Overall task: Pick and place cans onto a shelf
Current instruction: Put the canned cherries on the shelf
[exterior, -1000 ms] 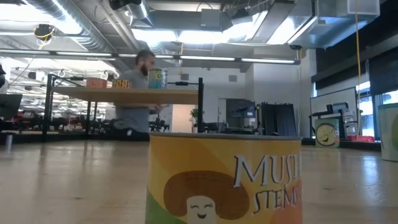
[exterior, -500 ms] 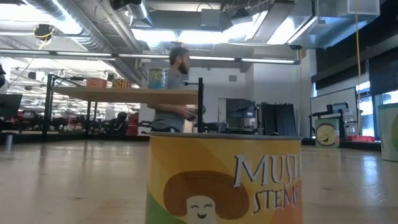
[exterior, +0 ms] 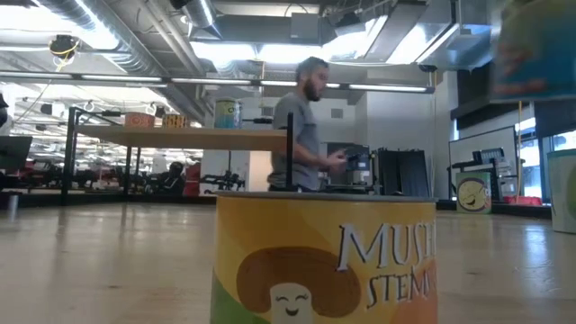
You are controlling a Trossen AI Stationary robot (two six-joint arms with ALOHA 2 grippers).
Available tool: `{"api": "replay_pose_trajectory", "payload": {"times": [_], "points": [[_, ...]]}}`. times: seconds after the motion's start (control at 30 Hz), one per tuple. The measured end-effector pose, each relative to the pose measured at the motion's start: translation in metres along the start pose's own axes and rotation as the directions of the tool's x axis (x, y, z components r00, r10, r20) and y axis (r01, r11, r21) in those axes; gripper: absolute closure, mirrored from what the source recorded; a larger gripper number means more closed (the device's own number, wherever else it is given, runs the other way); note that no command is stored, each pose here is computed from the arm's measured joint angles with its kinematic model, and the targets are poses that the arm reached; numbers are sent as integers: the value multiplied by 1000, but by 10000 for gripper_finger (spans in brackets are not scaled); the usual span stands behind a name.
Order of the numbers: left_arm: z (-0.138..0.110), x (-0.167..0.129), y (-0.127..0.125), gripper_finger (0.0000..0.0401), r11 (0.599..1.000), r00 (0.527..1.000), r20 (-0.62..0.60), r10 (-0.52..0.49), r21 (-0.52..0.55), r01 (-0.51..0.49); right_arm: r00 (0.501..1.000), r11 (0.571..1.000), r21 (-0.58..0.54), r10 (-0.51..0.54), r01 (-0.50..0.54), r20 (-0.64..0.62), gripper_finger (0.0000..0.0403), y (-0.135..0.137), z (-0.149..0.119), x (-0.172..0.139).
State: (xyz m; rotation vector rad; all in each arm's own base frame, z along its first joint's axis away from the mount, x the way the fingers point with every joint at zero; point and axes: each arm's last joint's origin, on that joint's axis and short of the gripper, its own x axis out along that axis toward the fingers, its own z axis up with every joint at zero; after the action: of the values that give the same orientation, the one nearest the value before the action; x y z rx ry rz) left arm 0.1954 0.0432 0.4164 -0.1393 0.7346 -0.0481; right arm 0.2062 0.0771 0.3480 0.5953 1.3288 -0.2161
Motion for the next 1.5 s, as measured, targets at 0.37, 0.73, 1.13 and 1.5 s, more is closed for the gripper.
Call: {"api": "replay_pose_trajectory", "payload": {"times": [0.37, 0.73, 1.13, 1.5], "points": [[0, 0, 0, 401, 1000, 1000, -1, 11, -14, -11, 987, 993, -75, -75, 87, 145, 403, -15, 63, -26], [0, 0, 1, 401, 998, 999, -3, 43, -38, -43, 952, 995, -3, -94, 99, 290, 403, -46, 117, -76], [0, 0, 1, 401, 999, 999, -2, 32, -39, -32, 898, 966, -159, -122, 206, 422, 403, -66, 195, -93], [0, 0, 1, 401, 998, 999, -2, 38, -40, -38, 831, 958, -172, -103, 231, 547, 403, -92, 239, -89]]}}
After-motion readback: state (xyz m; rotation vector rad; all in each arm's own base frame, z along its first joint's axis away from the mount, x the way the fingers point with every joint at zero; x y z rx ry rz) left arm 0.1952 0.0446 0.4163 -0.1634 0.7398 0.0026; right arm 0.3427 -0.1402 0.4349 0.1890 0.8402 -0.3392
